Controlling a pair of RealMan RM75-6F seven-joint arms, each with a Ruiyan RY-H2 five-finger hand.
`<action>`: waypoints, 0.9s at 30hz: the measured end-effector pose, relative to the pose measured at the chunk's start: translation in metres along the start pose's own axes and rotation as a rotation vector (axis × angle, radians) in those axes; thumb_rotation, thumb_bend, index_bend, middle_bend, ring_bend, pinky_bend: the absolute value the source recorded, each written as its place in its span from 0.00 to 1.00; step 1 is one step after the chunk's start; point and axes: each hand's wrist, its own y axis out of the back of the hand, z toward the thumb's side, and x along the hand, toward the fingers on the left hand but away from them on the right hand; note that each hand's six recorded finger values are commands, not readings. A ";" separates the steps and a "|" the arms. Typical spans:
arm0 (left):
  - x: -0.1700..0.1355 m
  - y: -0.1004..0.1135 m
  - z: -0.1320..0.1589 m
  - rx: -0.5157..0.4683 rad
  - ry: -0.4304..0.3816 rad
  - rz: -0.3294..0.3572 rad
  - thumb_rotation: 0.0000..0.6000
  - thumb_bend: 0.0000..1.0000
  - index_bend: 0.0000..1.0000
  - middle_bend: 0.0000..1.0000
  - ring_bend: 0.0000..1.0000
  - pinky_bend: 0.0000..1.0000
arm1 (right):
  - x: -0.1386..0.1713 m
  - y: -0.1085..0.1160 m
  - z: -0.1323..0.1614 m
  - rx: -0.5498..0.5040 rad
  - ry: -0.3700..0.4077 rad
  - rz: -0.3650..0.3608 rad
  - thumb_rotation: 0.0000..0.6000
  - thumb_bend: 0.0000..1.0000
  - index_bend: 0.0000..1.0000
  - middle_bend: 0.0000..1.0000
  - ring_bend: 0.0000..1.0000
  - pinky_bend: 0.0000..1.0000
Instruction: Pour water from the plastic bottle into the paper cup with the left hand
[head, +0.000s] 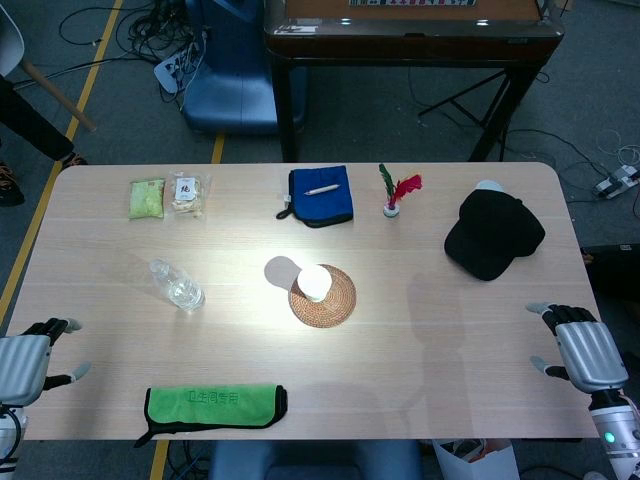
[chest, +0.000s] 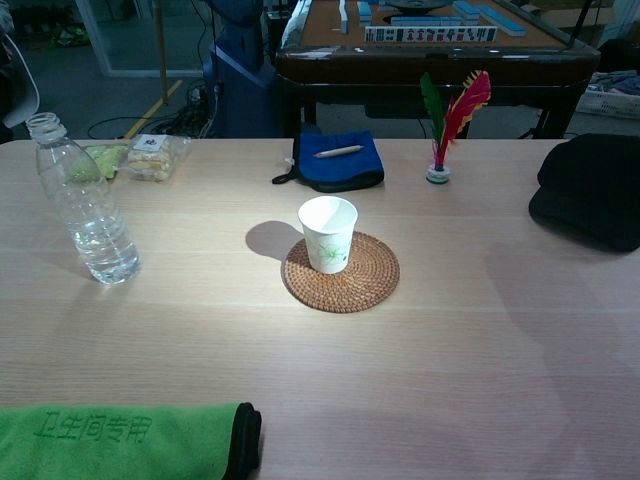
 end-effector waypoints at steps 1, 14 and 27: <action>0.000 -0.002 0.001 0.003 -0.004 -0.006 1.00 0.04 0.39 0.41 0.44 0.69 | 0.001 0.002 0.001 -0.001 0.006 -0.010 1.00 0.05 0.29 0.30 0.29 0.31; 0.002 -0.006 0.006 -0.058 -0.019 -0.014 1.00 0.04 0.31 0.38 0.41 0.69 | 0.006 0.003 0.003 -0.006 0.021 -0.027 1.00 0.05 0.29 0.30 0.29 0.31; 0.033 -0.019 0.006 -0.203 -0.071 -0.025 1.00 0.04 0.14 0.32 0.34 0.68 | 0.006 0.006 0.003 -0.008 0.017 -0.038 1.00 0.05 0.29 0.30 0.29 0.31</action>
